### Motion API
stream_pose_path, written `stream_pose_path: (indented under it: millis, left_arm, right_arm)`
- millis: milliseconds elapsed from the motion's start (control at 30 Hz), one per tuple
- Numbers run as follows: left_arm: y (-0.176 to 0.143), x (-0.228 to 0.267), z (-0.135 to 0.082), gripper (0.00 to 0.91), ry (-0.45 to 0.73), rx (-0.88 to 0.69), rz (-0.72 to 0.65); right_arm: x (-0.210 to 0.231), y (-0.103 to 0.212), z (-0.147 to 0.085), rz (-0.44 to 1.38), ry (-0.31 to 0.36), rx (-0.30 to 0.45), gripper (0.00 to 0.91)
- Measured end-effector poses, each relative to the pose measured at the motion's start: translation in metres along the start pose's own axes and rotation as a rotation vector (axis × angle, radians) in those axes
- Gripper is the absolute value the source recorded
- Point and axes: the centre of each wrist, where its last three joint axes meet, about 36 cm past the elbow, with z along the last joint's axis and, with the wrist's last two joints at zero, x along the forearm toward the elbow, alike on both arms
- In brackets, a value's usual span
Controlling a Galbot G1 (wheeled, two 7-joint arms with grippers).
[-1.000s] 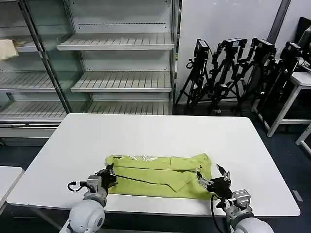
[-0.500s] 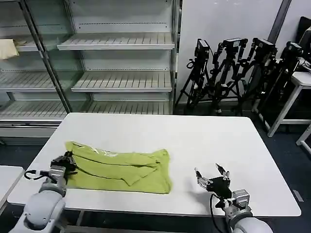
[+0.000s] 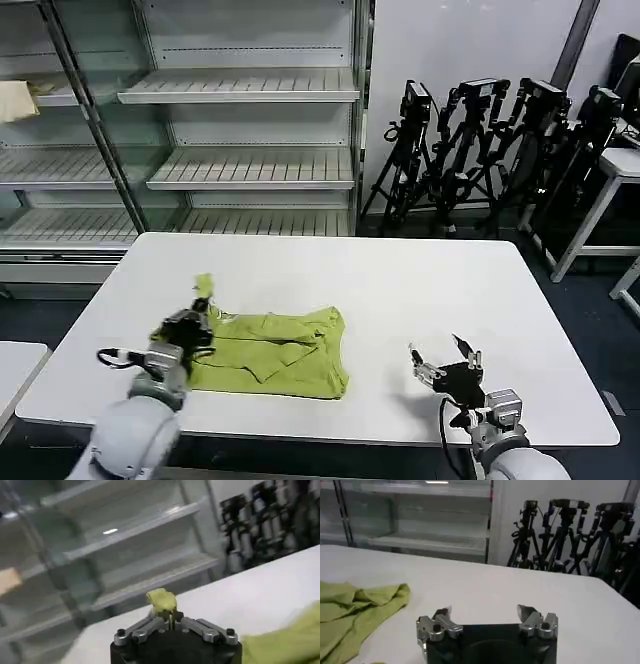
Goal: Fold and organize the clothes.
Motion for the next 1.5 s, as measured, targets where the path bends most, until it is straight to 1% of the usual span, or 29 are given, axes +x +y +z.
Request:
stream_pose_path:
  millis: [233,333,467,500,533,700,867,1000,1133,1267,1400,1500]
  left_arm:
    - [-0.050,-0.003,-0.006,0.010,-0.005,0.072,0.135]
    - [-0.065,-0.006,-0.009,0.000,-0.007,0.091,0.171]
    - [-0.079,-0.010,-0.012,0.010,-0.006,0.113,0.212]
    - [-0.082,-0.010,-0.012,0.625,-0.003,0.117,0.219]
    - [-0.085,-0.011,-0.012,0.907,-0.001,0.122,0.227]
    - [-0.095,-0.016,-0.017,0.907,0.000,0.165,0.248]
    - [-0.098,-0.022,-0.030,0.907,-0.032,0.228,0.247]
    - [-0.093,-0.023,-0.042,0.907,-0.074,0.280,0.238]
    - [-0.081,-0.019,-0.048,0.907,-0.101,0.307,0.217]
    - [-0.062,-0.018,-0.040,0.907,-0.080,0.295,0.161]
    - [-0.044,-0.016,-0.023,0.907,-0.021,0.275,0.100]
    - [-0.037,-0.012,-0.007,0.907,0.032,0.269,0.074]
  right_arm:
    - [0.003,-0.005,0.001,0.017,0.004,0.002,0.907]
    - [0.005,-0.008,0.002,0.024,0.005,0.004,0.907]
    - [0.006,-0.010,0.003,0.030,0.006,0.004,0.907]
    - [0.006,-0.010,0.003,0.030,0.006,0.003,0.907]
    - [0.006,-0.010,0.003,0.030,0.005,0.003,0.907]
    - [0.005,-0.009,0.003,0.029,0.004,0.000,0.907]
    - [0.005,-0.006,0.003,0.024,0.006,0.000,0.907]
    - [0.004,-0.006,0.004,0.022,0.008,0.000,0.907]
    - [0.003,-0.006,0.005,0.017,0.005,0.001,0.907]
    - [0.003,-0.006,0.007,0.015,0.005,-0.001,0.907]
    - [0.003,-0.007,0.008,0.015,0.004,-0.002,0.907]
    - [0.004,-0.007,0.008,0.016,0.003,0.000,0.907]
